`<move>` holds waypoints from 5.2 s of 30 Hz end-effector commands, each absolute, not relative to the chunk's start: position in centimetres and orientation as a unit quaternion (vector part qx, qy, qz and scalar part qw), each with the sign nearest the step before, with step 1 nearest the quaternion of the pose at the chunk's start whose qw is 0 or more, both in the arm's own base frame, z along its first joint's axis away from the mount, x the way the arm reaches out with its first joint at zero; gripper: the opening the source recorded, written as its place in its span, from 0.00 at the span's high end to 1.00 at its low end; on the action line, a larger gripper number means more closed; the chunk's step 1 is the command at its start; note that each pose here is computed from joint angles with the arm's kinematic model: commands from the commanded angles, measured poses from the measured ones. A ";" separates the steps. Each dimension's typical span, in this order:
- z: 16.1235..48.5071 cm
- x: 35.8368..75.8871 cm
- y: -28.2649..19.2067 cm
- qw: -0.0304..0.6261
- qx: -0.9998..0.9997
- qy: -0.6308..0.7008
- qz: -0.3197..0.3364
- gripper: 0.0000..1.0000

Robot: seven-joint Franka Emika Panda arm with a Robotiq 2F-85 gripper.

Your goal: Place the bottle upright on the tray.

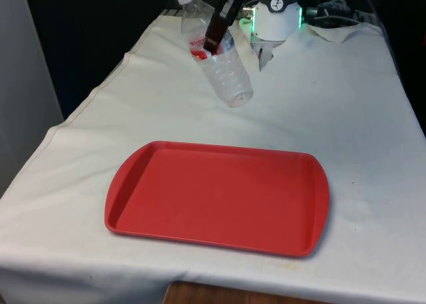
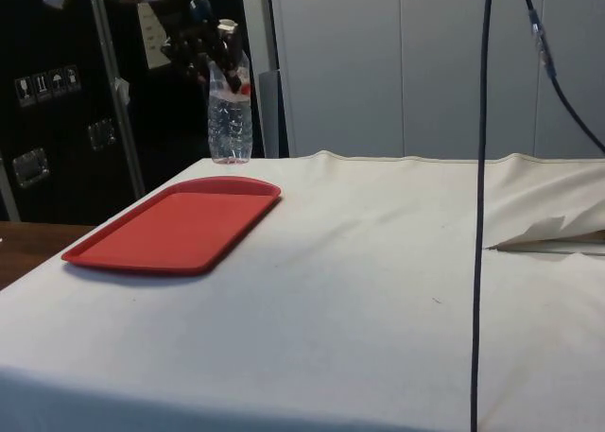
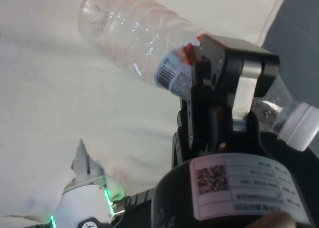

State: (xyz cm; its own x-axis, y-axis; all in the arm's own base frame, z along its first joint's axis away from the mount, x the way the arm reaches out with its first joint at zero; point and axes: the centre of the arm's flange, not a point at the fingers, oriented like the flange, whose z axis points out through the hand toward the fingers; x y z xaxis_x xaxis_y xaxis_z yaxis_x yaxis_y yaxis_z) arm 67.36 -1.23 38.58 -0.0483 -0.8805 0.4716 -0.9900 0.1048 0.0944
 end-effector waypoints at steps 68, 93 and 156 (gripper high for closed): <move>32.1 75.5 2.6 0.298 0.601 -0.690 0.270 0.86; 28.0 75.6 4.0 0.304 0.579 -0.693 0.302 0.86; 22.6 75.1 3.5 0.315 0.574 -0.701 0.281 0.86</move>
State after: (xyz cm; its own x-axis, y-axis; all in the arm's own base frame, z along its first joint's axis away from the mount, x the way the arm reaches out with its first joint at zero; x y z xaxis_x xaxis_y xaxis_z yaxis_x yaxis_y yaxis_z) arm 75.07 3.43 22.71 -0.1379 -0.6142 0.7770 -0.9825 0.1839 -0.0290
